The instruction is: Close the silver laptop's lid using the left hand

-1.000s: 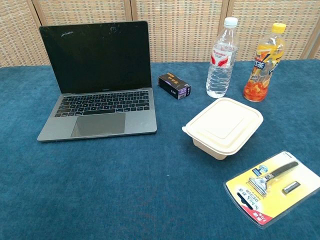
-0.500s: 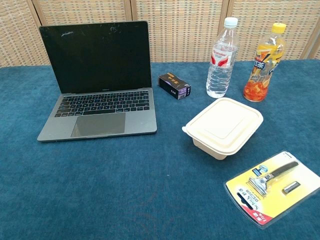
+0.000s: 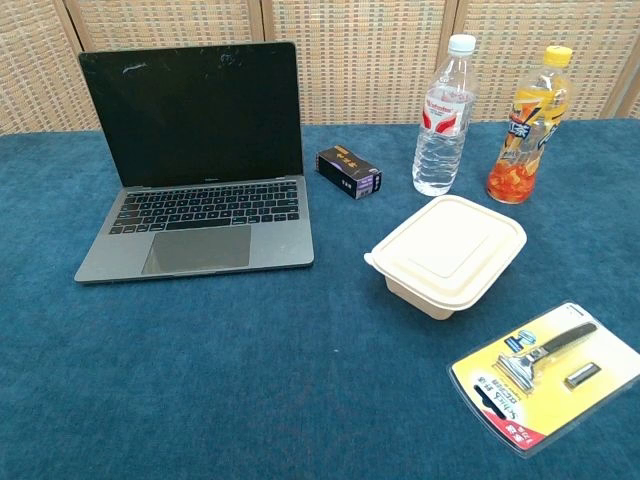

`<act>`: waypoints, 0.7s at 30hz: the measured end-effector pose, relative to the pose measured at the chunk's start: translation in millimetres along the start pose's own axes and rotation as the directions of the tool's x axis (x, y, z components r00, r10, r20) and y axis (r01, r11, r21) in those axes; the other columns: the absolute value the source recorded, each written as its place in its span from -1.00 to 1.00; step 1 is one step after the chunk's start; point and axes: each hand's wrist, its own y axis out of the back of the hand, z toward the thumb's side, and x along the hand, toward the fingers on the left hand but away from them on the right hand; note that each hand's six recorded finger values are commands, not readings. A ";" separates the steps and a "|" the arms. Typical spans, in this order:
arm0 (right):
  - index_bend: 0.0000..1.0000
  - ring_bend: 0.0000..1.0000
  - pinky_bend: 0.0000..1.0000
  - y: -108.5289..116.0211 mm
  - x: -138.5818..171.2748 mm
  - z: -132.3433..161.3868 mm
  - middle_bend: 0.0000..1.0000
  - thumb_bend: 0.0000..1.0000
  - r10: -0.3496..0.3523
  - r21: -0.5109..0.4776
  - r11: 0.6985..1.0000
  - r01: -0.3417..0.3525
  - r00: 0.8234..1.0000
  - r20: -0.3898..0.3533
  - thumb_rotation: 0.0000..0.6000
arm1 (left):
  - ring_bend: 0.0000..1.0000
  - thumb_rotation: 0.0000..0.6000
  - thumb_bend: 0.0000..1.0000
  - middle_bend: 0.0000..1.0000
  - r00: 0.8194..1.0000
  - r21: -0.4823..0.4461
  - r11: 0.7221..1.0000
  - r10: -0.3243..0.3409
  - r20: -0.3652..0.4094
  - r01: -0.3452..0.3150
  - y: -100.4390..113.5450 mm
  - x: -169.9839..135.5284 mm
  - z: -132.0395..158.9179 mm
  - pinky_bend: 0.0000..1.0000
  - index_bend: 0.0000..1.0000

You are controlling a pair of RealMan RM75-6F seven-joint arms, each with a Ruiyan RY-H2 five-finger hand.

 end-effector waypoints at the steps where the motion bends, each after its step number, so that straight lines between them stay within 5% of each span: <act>1: -1.00 -1.00 -1.00 -0.1 -0.1 -0.4 -1.00 -1.00 0.001 -0.002 1.000 -0.001 1.000 0.001 1.00 | -1.00 1.00 0.69 -1.00 1.000 -0.006 1.000 -0.005 0.004 0.005 2.0 8.0 2.9 -1.00 -1.00; 9: -1.00 -1.00 -1.00 -3.0 -2.6 -3.0 -1.00 -1.00 0.019 -0.025 1.000 -0.018 1.000 0.007 1.00 | -1.00 1.00 0.90 -1.00 0.999 -0.037 0.999 -0.015 0.034 0.016 28.2 73.2 34.1 -1.00 -1.00; 21: -1.00 -1.00 -1.00 -5.7 -5.8 -8.5 -1.00 -1.00 0.038 -0.057 0.998 -0.037 0.999 0.014 1.00 | -1.00 1.00 1.00 -1.00 0.999 0.091 0.995 -0.047 0.020 0.045 38.1 134.1 71.8 -1.00 -1.00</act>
